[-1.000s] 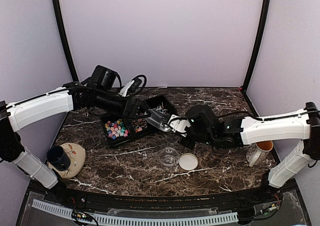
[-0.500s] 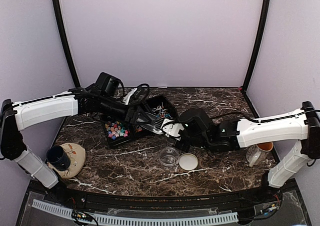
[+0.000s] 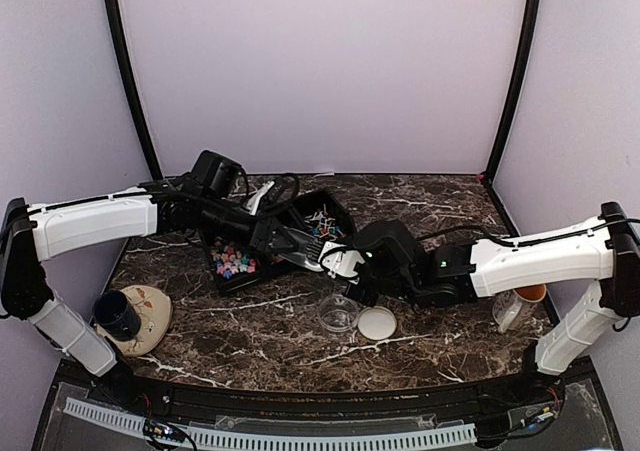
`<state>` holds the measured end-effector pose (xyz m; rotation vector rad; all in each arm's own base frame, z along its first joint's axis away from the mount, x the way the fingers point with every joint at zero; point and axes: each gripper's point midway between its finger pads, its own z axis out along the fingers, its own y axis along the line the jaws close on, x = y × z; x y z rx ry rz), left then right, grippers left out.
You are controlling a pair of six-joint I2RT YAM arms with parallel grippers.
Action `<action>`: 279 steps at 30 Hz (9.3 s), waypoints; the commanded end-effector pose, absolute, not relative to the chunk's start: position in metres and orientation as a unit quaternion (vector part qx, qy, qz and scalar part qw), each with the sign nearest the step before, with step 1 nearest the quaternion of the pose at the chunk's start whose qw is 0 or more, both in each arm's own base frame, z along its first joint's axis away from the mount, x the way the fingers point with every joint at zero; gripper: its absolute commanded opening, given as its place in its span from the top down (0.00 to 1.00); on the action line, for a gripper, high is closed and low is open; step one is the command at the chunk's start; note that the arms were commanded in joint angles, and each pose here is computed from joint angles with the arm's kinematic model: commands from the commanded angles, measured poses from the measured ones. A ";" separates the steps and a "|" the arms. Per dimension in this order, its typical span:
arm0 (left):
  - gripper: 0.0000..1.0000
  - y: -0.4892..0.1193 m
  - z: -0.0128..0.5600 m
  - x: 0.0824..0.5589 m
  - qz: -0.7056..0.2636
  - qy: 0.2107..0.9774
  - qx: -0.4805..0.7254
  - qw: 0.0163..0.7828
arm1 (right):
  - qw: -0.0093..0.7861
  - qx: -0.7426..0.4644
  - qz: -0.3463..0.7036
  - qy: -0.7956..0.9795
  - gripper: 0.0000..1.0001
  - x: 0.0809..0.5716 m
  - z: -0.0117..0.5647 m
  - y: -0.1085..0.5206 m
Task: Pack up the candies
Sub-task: Pass from the right arm to the left, then pass from the left arm to the right, then pick up the plate from the center of the board, then scoop the fake candies from the plate.
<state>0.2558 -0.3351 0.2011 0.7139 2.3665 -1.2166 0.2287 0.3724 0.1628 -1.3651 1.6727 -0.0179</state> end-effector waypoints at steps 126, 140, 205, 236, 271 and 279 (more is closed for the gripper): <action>0.20 -0.155 0.115 0.429 -0.110 0.898 0.342 0.255 | 0.626 -0.335 0.141 0.690 1.00 0.244 0.228 0.309; 0.42 -0.137 0.080 0.421 -0.071 0.923 0.325 0.194 | 0.628 -0.338 0.148 0.685 1.00 0.241 0.228 0.309; 1.00 -0.224 0.051 0.366 -0.246 0.949 0.181 0.084 | 0.620 -0.350 0.133 0.690 1.00 0.245 0.230 0.314; 1.00 -0.235 0.110 0.352 -0.234 0.940 0.127 0.211 | 0.339 -0.532 0.001 0.776 1.00 0.239 0.237 0.361; 1.00 -0.201 0.120 0.367 -0.053 0.948 0.136 0.281 | 0.167 -0.623 -0.033 0.764 1.00 0.223 0.126 0.431; 1.00 -0.212 0.130 0.363 -0.047 0.939 0.161 0.301 | 0.157 -0.635 -0.025 0.756 1.00 0.225 0.112 0.449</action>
